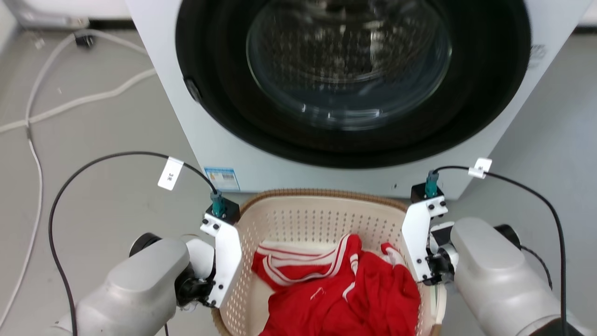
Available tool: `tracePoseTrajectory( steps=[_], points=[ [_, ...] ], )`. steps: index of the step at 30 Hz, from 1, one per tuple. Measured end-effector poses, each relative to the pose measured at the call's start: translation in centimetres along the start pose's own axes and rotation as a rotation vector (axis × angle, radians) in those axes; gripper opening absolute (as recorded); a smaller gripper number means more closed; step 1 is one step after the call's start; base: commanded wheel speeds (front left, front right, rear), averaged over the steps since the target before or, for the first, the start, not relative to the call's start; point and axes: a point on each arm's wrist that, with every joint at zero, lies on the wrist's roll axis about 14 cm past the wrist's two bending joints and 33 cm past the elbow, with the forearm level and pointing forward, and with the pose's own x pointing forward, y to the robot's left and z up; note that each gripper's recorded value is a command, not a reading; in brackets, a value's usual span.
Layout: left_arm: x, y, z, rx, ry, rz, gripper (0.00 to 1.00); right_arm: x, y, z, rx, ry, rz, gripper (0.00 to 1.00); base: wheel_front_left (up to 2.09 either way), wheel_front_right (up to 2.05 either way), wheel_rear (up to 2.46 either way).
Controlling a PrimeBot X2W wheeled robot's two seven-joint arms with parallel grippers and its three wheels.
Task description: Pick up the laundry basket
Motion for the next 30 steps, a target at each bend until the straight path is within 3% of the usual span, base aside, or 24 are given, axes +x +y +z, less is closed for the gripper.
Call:
tracePoseTrajectory(
  steps=[10,30],
  points=[
    [-3.8,-1.9,-1.1,0.045,-0.003,0.014,0.0,-3.7,1.4,-1.1,-0.015,-0.032,0.008,0.0,0.0,0.0,0.0],
    [-3.8,-3.0,-3.1,0.064,0.06,-0.003,0.0,-4.0,2.0,-2.9,-0.001,0.018,0.049,0.0,0.0,0.0,0.0]
  ],
)
